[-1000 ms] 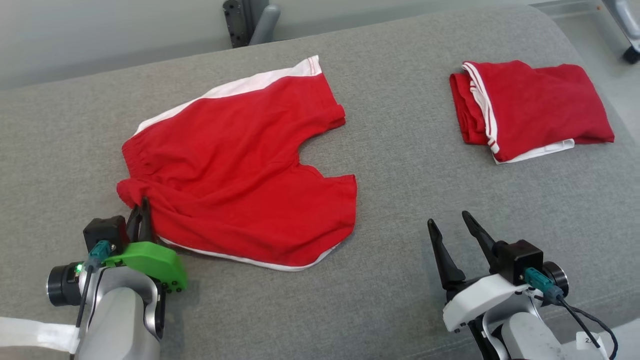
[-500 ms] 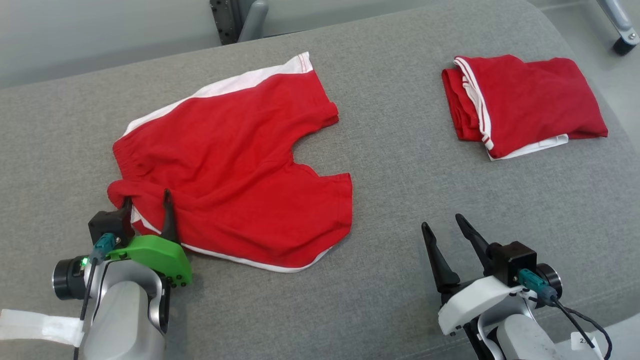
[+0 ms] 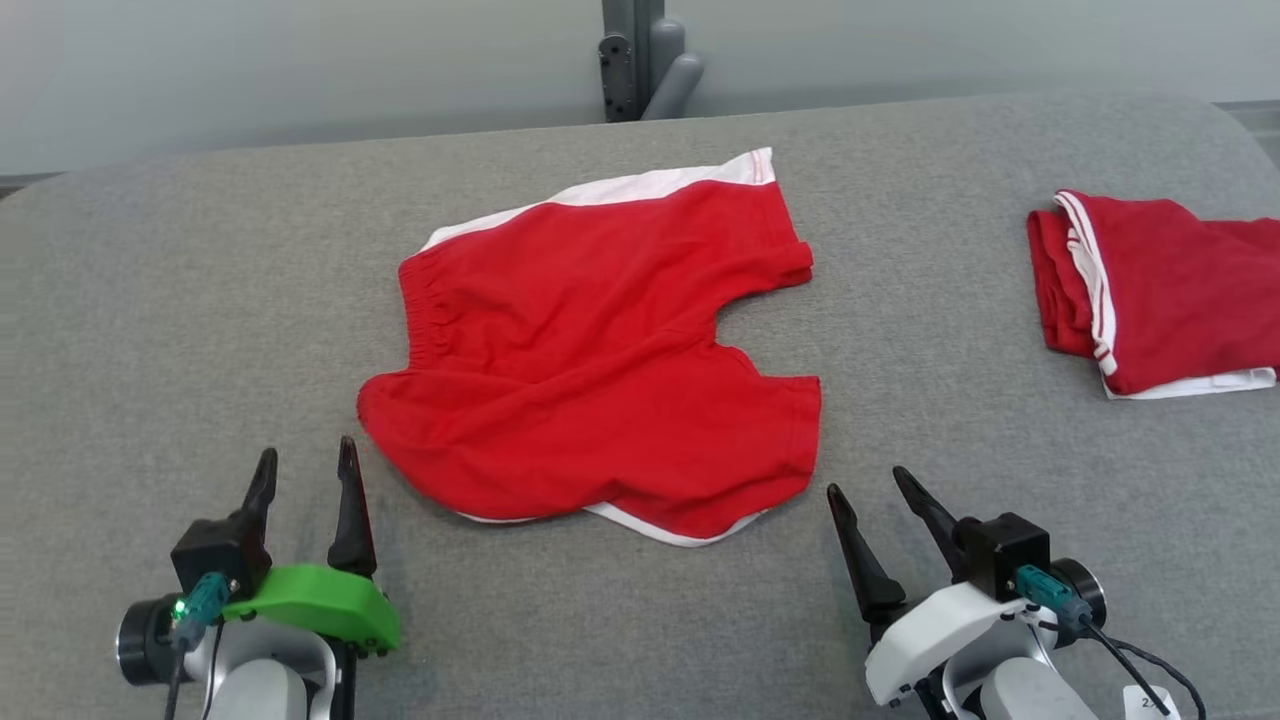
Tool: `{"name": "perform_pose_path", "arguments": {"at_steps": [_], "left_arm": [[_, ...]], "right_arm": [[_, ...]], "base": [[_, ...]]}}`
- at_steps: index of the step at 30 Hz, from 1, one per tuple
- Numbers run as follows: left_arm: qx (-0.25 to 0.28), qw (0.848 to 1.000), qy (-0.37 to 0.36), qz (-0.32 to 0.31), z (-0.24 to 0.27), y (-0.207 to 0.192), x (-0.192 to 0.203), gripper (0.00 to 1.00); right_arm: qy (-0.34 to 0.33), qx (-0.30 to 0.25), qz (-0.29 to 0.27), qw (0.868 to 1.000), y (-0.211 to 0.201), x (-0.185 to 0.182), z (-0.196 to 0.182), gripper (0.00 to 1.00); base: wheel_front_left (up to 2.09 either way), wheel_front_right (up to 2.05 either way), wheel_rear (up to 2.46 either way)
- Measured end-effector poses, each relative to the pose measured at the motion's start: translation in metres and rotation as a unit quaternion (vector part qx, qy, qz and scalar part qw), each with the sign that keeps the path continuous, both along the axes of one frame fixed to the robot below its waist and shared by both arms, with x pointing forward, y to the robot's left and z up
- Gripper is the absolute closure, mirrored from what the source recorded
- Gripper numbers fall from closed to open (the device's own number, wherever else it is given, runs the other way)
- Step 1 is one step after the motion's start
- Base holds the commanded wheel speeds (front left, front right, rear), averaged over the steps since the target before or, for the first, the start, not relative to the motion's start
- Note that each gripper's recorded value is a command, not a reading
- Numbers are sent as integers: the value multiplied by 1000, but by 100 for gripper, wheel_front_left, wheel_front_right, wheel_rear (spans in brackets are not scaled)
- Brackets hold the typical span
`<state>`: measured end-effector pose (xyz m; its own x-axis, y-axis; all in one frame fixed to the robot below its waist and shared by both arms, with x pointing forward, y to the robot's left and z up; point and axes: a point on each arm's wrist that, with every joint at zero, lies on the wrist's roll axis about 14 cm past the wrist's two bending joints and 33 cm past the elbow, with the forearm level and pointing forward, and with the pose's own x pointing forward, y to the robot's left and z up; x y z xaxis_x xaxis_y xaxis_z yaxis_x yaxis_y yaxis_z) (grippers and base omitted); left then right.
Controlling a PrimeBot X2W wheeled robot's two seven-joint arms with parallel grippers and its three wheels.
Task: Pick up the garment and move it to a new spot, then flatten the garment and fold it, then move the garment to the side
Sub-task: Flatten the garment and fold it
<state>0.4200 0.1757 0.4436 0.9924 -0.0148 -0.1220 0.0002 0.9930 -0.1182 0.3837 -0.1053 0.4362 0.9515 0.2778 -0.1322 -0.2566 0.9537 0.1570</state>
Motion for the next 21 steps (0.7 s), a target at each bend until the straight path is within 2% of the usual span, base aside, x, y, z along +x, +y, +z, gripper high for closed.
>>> {"name": "perform_pose_path", "arguments": {"at_steps": [5, 11, 20, 21], "left_arm": [[-20, 999, 7, 36, -6, 17, -36, 0], [-32, 998, 31, 54, -20, 20, -71, 0], [-27, 996, 23, 86, -14, 38, -84, 0], [-25, 996, 23, 88, -14, 39, -84, 0]], "right_arm": [[1, 5, 34, 999, 23, 6, 0, 0], [14, 6, 53, 998, 36, 9, -8, 0], [35, 11, 81, 996, 58, 20, -19, 0], [38, 10, 86, 996, 60, 20, -21, 9]], "base": [[0, 0, 0], [0, 0, 0], [0, 0, 0], [0, 0, 0]]}}
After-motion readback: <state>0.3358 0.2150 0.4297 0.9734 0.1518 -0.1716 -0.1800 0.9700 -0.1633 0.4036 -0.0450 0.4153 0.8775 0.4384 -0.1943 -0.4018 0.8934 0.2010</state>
